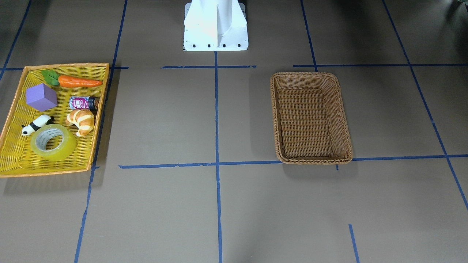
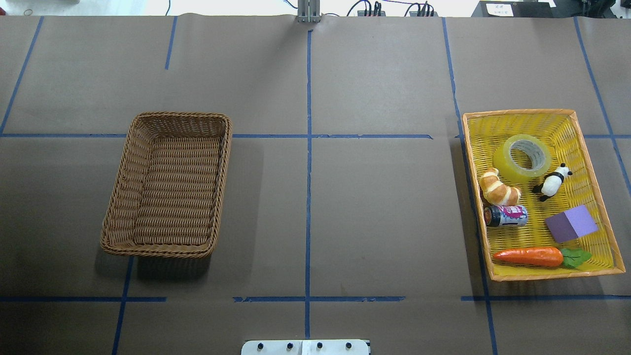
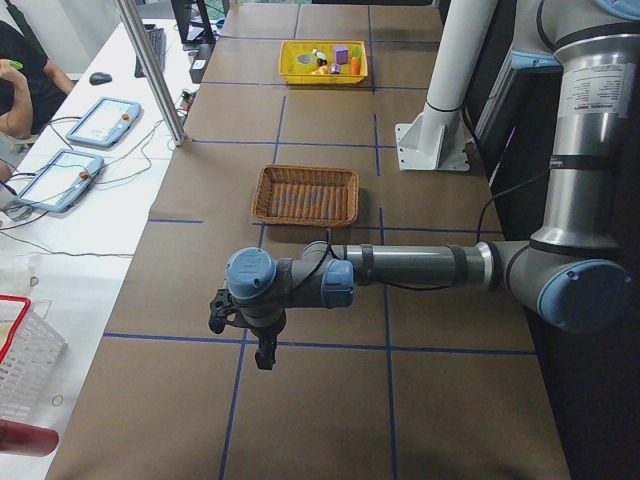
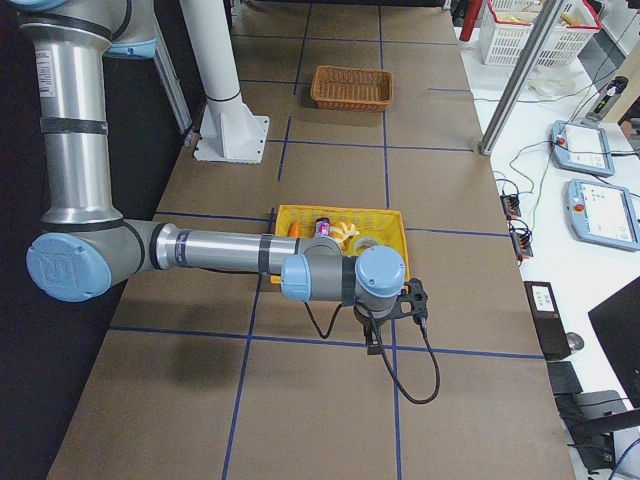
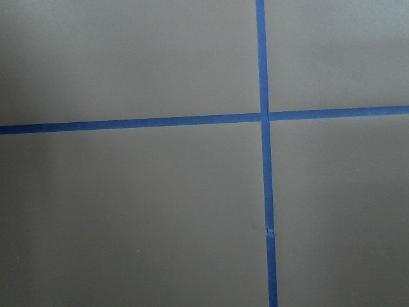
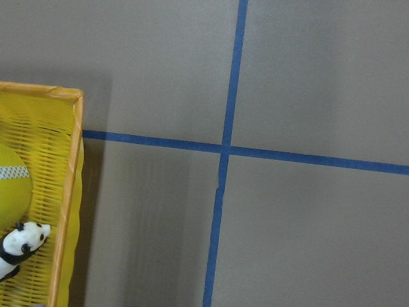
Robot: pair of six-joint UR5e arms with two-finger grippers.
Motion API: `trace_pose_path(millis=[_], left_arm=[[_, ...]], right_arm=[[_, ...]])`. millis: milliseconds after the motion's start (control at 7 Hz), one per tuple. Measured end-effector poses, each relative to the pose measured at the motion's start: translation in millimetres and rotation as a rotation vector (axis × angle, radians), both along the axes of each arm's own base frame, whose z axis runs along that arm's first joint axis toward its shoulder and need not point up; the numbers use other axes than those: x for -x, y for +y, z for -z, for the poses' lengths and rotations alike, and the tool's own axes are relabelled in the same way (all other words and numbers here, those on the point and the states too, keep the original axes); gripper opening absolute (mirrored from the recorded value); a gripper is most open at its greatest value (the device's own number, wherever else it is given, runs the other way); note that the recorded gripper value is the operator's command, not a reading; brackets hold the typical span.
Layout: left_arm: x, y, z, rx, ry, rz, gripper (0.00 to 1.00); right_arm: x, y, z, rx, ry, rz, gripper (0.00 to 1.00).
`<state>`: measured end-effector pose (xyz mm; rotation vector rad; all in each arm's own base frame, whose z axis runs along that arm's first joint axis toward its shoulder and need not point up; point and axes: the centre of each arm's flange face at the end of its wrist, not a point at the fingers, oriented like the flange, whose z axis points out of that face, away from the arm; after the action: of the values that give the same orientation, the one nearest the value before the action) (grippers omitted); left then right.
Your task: Move tape to another basket
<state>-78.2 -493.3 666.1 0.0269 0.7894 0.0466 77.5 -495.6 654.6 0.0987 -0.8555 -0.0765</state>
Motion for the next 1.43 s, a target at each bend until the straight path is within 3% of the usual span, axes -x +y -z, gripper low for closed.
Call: trace_pose_path(millis=[1429], left_arm=[[-1.1,-5.1,3.6,-0.007,0.0,-0.003,1.0]], right_arm=[[0.5,-5.1,2.2,0.001,0.004,-0.005,1.0]])
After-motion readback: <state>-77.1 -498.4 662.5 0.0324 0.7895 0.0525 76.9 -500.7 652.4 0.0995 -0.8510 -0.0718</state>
